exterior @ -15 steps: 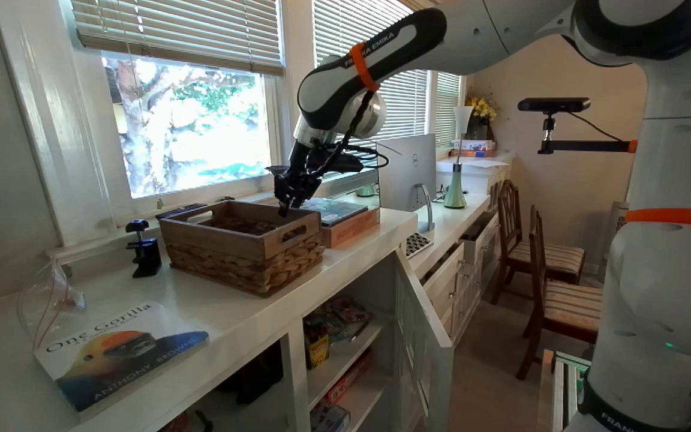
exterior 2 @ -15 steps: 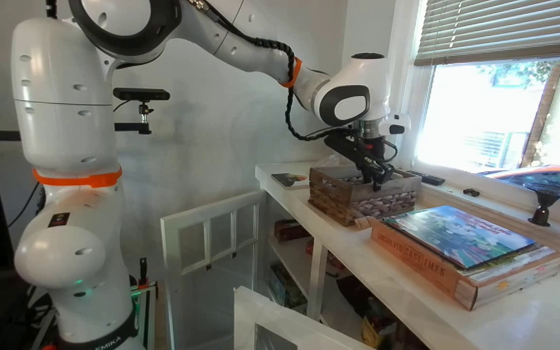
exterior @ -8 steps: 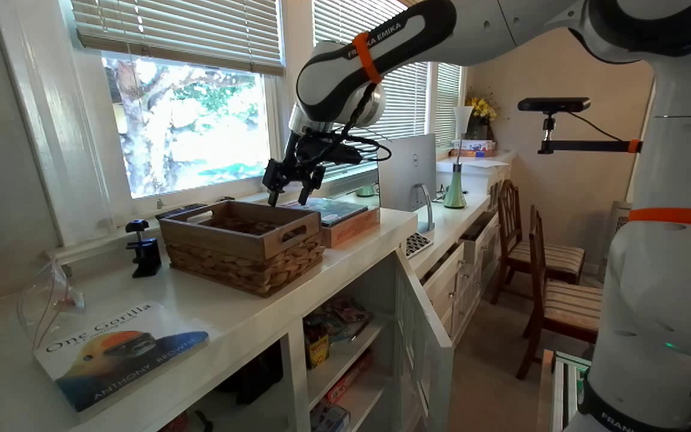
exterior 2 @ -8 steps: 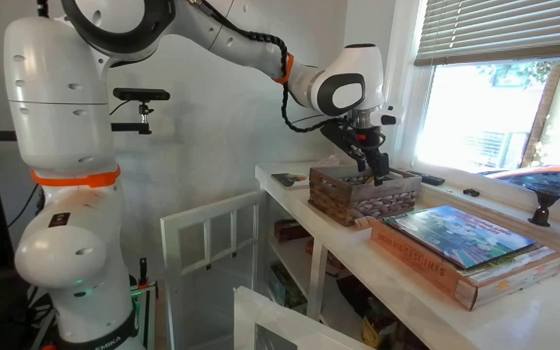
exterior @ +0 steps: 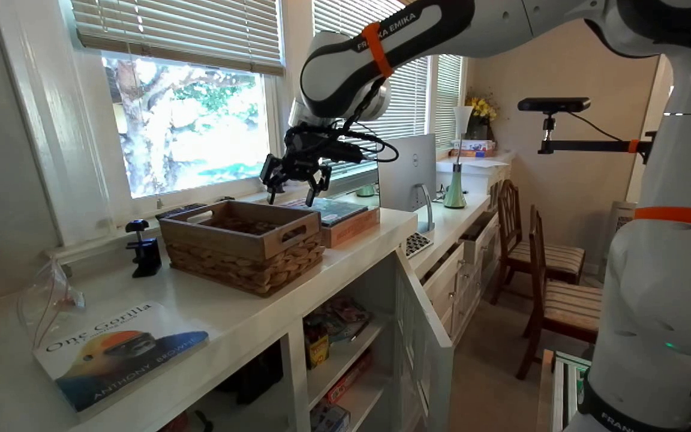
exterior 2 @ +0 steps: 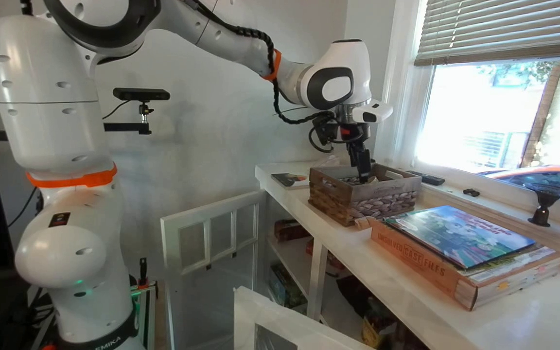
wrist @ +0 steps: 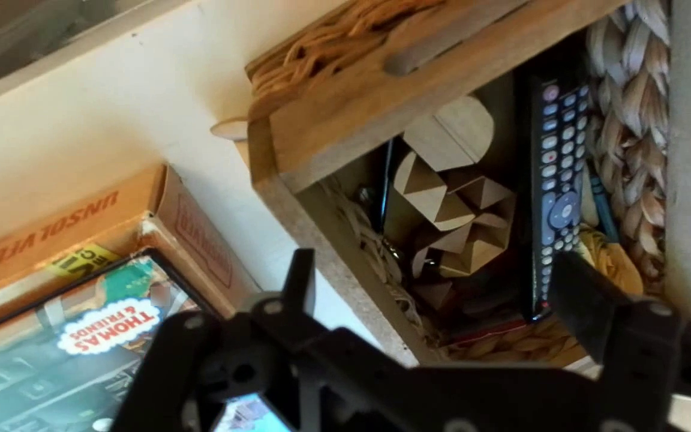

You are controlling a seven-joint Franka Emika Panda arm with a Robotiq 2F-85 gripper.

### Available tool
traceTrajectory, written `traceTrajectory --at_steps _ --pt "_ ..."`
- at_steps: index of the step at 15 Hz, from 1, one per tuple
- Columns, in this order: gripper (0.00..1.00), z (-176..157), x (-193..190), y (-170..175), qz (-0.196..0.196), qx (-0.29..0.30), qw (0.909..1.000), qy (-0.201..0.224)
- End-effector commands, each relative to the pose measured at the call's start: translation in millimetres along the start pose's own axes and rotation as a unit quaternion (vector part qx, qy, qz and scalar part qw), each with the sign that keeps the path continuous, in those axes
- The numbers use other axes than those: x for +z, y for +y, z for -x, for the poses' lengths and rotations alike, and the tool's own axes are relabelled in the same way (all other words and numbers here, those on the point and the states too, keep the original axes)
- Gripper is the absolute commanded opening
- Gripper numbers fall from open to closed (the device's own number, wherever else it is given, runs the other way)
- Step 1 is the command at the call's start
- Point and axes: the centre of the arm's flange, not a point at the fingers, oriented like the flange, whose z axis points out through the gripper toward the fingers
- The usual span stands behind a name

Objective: Put the basket on top of the box.

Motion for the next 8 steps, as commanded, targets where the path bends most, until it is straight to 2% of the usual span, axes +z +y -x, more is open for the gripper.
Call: traceTrajectory --at_steps 1,8 --pt "1.0 19.6 6.3 2.8 0.023 0.056 0.9981 -0.014" --pt "1.0 24.7 -1.6 4.0 0.038 0.092 0.9948 -0.024"
